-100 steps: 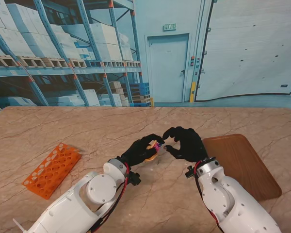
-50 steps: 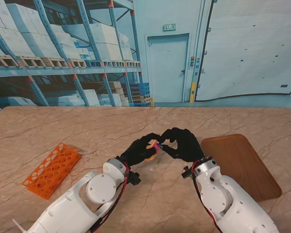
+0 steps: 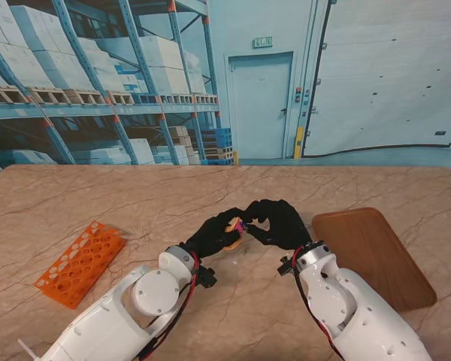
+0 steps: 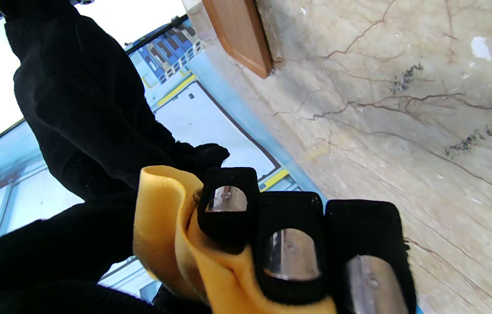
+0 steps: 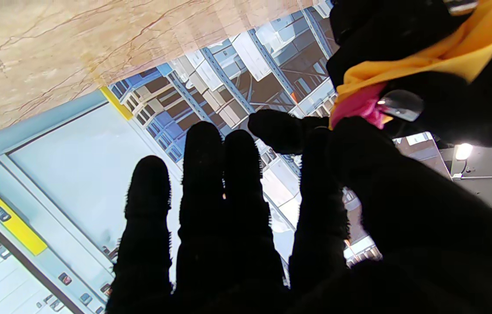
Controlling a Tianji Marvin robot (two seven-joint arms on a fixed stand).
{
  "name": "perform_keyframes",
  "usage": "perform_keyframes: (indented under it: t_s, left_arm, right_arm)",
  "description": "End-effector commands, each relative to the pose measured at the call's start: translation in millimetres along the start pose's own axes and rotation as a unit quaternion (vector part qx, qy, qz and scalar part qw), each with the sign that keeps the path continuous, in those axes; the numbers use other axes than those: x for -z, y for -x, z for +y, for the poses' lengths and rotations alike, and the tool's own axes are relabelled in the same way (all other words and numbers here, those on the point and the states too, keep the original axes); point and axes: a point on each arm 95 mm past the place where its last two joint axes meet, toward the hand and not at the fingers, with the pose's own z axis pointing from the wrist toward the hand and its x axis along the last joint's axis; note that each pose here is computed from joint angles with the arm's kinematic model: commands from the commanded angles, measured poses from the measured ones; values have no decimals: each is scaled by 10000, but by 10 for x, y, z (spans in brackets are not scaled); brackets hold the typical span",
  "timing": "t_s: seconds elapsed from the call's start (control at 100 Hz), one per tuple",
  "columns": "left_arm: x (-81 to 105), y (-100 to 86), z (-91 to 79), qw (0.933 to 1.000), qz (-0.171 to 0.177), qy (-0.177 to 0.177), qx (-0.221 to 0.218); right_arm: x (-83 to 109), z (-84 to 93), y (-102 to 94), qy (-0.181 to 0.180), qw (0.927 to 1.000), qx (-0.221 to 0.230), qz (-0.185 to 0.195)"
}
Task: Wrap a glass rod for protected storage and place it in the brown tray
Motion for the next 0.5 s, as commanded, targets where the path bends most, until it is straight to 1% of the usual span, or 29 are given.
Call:
perform_keyframes:
  t_s: [0.0,0.49]
  left_arm:
    - [-5,-52,56,9999,53,60,69]
    - [-8,-50,63,9999,31,70,71]
  right_arm:
    - [-24,-45,-72,-59,9999,-17,94]
    - [-96,-98,-139,-299,9989,104,354]
